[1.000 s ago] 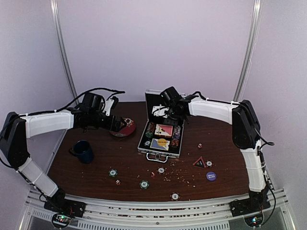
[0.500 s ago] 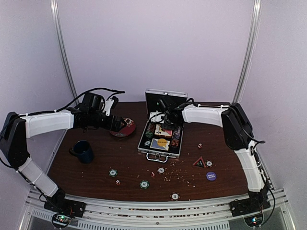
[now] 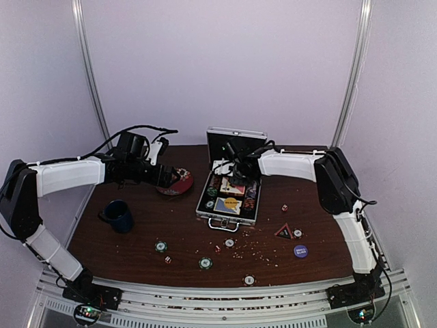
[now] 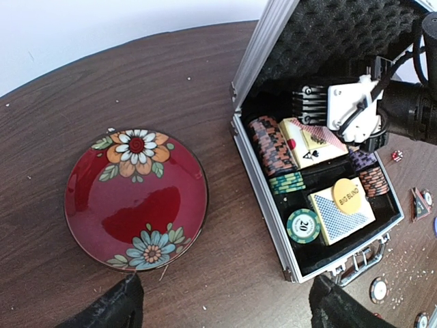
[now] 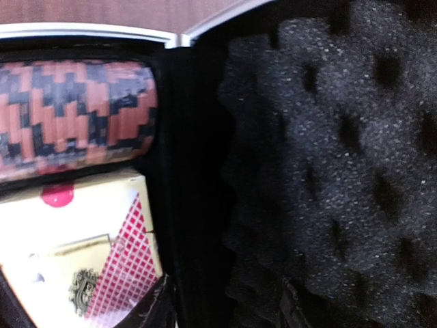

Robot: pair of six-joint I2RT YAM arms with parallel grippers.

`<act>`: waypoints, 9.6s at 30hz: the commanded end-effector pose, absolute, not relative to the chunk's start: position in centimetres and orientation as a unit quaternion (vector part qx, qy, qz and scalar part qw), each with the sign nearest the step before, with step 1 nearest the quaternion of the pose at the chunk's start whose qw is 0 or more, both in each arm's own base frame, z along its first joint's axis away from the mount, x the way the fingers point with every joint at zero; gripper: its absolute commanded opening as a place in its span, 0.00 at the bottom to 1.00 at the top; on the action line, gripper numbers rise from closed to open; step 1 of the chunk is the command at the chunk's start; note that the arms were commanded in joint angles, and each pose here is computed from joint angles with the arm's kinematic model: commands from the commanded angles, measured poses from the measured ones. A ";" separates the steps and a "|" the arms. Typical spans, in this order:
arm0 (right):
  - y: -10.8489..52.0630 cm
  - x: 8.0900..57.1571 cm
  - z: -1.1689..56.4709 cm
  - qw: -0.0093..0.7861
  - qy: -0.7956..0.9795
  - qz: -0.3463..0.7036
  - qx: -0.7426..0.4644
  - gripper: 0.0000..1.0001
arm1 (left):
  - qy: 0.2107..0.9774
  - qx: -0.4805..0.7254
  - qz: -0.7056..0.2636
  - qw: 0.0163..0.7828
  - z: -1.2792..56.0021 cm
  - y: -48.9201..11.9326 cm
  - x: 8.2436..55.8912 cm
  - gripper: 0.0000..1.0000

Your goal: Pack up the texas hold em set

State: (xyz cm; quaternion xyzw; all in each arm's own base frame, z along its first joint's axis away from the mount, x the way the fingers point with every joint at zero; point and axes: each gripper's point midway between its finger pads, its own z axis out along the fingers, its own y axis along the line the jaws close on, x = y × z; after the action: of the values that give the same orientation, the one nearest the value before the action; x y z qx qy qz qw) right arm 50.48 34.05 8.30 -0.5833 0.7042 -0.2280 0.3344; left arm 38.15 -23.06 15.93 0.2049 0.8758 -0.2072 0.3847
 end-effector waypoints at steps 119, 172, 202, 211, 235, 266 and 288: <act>18.8 26.0 1.0 0.020 0.833 0.018 -0.552 0.72 | 0.795 0.310 -0.291 0.432 23.4 -27.9 33.8 0.83; 35.7 45.6 9.6 0.264 0.766 -0.091 -0.579 0.49 | 0.813 0.278 -0.250 0.445 23.9 -25.6 35.4 0.83; 36.4 46.3 7.6 0.262 0.734 -0.124 -0.615 0.70 | 0.812 0.275 -0.260 0.443 24.1 -25.5 35.4 0.83; 36.6 44.4 10.2 0.273 0.734 -0.109 -0.612 0.72 | 0.812 0.275 -0.259 0.445 24.2 -25.4 35.4 0.83; 22.2 23.7 9.4 0.108 0.766 0.017 -0.634 0.65 | 0.824 0.272 -0.240 0.436 22.8 -25.0 36.0 0.83; 13.9 18.7 1.7 0.005 0.764 -0.066 -0.642 0.62 | 0.823 0.273 -0.244 0.435 22.9 -25.2 35.9 0.83; 22.9 21.9 1.2 0.037 0.781 0.061 -0.620 0.43 | 0.825 0.274 -0.244 0.431 22.5 -25.2 35.9 0.83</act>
State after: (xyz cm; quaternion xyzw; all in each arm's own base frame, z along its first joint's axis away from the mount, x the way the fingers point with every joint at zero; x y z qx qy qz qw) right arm 19.97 18.60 1.51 -0.6304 0.7763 0.0063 -0.0042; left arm 35.24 -25.08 21.23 0.2733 0.8345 -0.2397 0.4142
